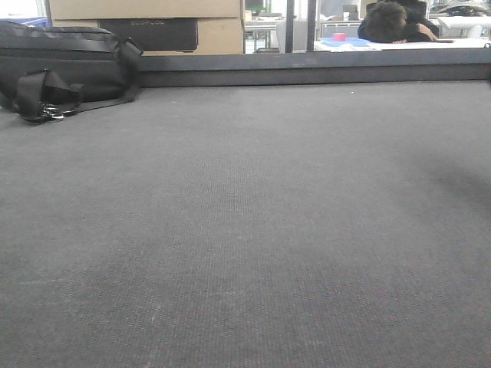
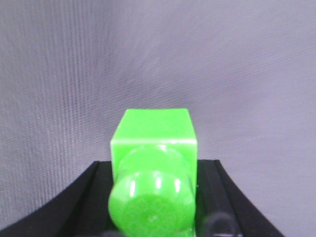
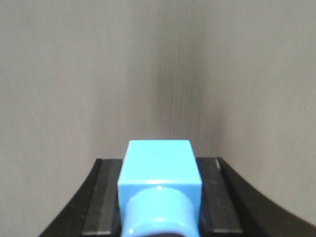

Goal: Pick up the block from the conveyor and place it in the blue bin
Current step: 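Lift both held blocks up off the belt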

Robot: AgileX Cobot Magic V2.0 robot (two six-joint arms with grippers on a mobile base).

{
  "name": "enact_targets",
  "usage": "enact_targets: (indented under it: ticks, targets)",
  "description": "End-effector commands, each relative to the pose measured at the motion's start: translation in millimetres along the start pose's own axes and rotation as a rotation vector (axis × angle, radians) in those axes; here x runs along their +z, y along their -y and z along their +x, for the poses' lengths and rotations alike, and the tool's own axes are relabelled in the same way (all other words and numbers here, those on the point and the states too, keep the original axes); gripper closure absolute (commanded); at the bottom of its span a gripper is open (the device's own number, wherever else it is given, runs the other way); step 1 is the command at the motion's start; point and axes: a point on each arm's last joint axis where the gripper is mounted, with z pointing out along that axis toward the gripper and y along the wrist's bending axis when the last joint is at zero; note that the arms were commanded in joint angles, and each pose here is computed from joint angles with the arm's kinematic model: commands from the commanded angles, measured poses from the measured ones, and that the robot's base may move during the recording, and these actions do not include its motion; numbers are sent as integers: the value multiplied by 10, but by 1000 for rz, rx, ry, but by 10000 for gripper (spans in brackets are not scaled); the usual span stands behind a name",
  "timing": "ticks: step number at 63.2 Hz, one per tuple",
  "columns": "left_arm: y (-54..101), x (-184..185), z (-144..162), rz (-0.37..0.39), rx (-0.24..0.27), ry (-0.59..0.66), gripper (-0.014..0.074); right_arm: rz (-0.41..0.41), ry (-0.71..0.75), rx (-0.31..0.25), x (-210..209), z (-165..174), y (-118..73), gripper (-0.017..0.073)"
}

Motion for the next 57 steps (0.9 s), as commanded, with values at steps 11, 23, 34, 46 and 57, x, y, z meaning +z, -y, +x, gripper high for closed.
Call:
enact_targets:
  ticks: [11, 23, 34, 46, 57]
  targets:
    - [189, -854, 310, 63, 23, 573, 705, 21, 329, -23, -409, 211, 1, 721]
    - [163, -1290, 824, 74, 12, 908, 705, 31, 568, -27, -698, 560, 6, 721]
    - [118, -1387, 1324, 23, 55, 1039, 705, 42, 743, -39, -873, 917, 19, 721]
    - [84, -1571, 1752, 0, 64, 1185, 705, 35, 853, -47, -1071, 1184, 8, 721]
    - [84, -1766, 2008, 52, 20, 1337, 705, 29, 1010, -56, -1342, 1312, -14, 721]
